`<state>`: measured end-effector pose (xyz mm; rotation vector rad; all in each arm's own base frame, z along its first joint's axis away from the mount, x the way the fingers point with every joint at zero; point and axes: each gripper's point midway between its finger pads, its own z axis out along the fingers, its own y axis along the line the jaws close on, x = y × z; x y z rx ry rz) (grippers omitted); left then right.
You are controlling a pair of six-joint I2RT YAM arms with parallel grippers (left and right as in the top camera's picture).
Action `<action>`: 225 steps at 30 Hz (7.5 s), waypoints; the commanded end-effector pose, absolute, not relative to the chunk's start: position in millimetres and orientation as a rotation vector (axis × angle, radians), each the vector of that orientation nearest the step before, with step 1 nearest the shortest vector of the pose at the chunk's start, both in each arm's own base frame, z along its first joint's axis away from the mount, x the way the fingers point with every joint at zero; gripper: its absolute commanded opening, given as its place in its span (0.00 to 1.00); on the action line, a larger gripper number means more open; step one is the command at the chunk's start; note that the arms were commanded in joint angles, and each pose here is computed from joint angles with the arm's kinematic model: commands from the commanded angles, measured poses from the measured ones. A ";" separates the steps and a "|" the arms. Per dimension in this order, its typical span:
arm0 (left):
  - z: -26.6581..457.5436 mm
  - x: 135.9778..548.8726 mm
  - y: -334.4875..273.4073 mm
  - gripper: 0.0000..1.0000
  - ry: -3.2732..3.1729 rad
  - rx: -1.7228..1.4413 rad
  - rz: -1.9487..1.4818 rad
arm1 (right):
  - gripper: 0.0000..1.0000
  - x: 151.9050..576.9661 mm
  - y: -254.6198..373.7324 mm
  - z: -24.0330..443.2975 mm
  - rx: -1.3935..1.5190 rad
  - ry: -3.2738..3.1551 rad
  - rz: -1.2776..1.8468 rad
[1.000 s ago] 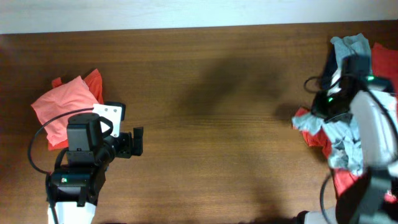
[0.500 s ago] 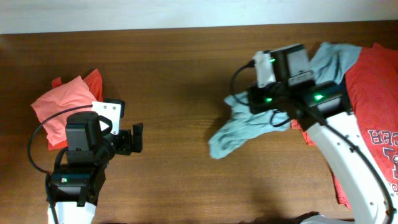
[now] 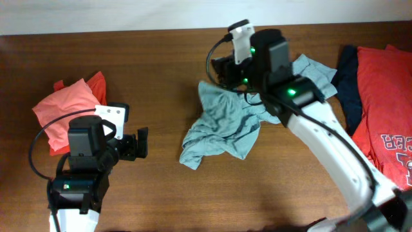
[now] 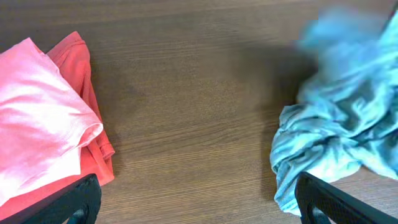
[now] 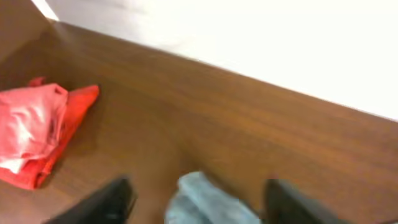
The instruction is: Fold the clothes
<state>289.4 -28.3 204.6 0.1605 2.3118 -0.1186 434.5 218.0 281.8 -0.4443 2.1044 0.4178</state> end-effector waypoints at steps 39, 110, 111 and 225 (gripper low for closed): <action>38.2 416.9 -283.7 0.83 2.508 0.809 -0.563 | 0.99 291.6 -11.0 228.5 0.238 2.785 0.131; 399.1 378.3 -104.5 0.00 1.995 0.301 0.217 | 0.98 287.9 267.6 31.1 -0.850 2.885 0.677; 397.8 377.7 -103.8 0.01 2.001 0.303 0.221 | 0.99 284.2 272.7 22.2 -0.876 2.893 0.668; 111.6 258.7 -47.1 0.00 3.008 -0.212 0.230 | 0.93 368.0 174.6 20.6 -0.401 2.980 0.548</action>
